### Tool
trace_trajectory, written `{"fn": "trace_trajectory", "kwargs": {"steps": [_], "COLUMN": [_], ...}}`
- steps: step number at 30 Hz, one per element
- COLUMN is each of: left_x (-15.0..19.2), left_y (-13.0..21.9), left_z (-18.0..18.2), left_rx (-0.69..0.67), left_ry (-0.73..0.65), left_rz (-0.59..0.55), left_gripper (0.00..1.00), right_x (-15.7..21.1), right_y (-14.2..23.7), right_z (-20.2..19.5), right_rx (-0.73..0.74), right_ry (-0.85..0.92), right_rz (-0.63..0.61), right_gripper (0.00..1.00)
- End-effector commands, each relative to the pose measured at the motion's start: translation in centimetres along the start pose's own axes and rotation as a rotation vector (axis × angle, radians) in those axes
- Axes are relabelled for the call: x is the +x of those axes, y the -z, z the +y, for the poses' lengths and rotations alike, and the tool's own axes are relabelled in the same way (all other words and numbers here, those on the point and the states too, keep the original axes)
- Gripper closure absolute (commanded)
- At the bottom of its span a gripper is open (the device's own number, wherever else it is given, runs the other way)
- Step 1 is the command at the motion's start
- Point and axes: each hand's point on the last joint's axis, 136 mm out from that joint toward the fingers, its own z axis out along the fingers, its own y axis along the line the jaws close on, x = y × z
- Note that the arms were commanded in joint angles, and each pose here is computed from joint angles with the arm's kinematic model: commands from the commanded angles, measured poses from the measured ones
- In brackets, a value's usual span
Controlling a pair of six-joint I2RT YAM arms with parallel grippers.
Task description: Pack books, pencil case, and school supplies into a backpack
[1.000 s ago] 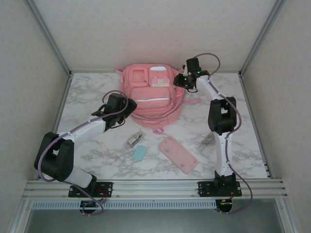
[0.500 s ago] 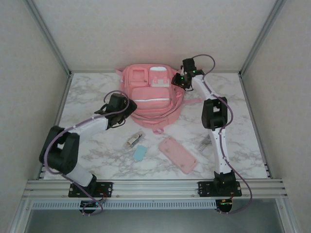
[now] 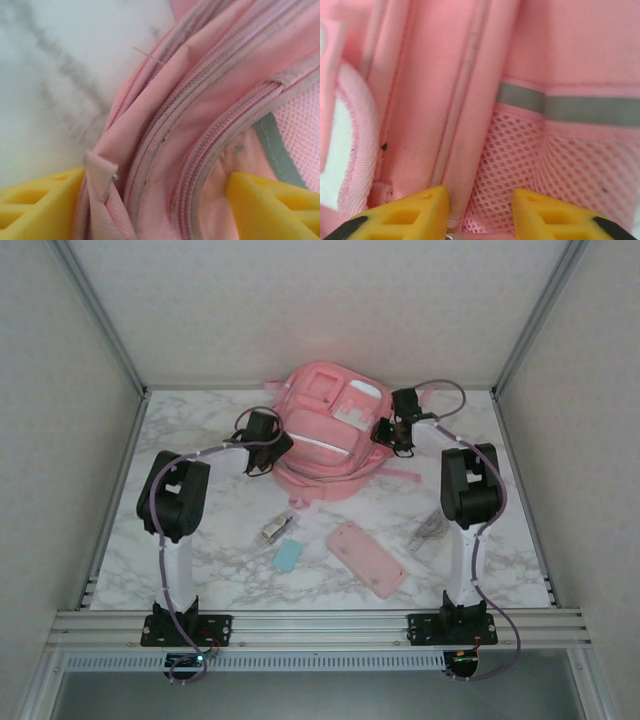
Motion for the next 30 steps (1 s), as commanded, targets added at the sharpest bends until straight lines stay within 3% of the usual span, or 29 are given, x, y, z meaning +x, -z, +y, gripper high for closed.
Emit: {"fn": "trace_trajectory", "kwargs": {"steps": [1,5,9,17,23,30], "left_x": [-2.0,-4.7,-6.7,-10.0,-6.2,2.7], "left_y": [-1.6,-2.4,-2.9,1.5,6.7,11.5], "left_z": [-3.0,-4.5,-5.2,-5.5,-6.3,-7.8], "left_rx": [0.062,0.071,0.056,-0.001,0.012,0.091], "left_ry": [-0.047,-0.077,-0.125,-0.248,-0.348,-0.42], "left_rz": [-0.025,-0.042,-0.038,-0.051,-0.011,0.071], "left_gripper": [0.28,0.27,0.27,0.24,0.2,0.18], "right_x": [7.1,9.1,10.2,7.4,3.2,1.8], "right_y": [0.2,3.3,6.5,10.2,9.7,6.0], "right_z": [0.7,5.1,7.7,1.7,-4.1,-6.3], "right_rx": [-0.06,-0.208,-0.256,0.02,0.164,0.127], "right_ry": [-0.079,-0.052,0.015,0.108,0.12,0.049], "right_rz": [0.17,0.178,0.182,0.053,-0.018,0.023], "right_gripper": [0.61,0.61,0.6,0.55,0.53,0.44]}}
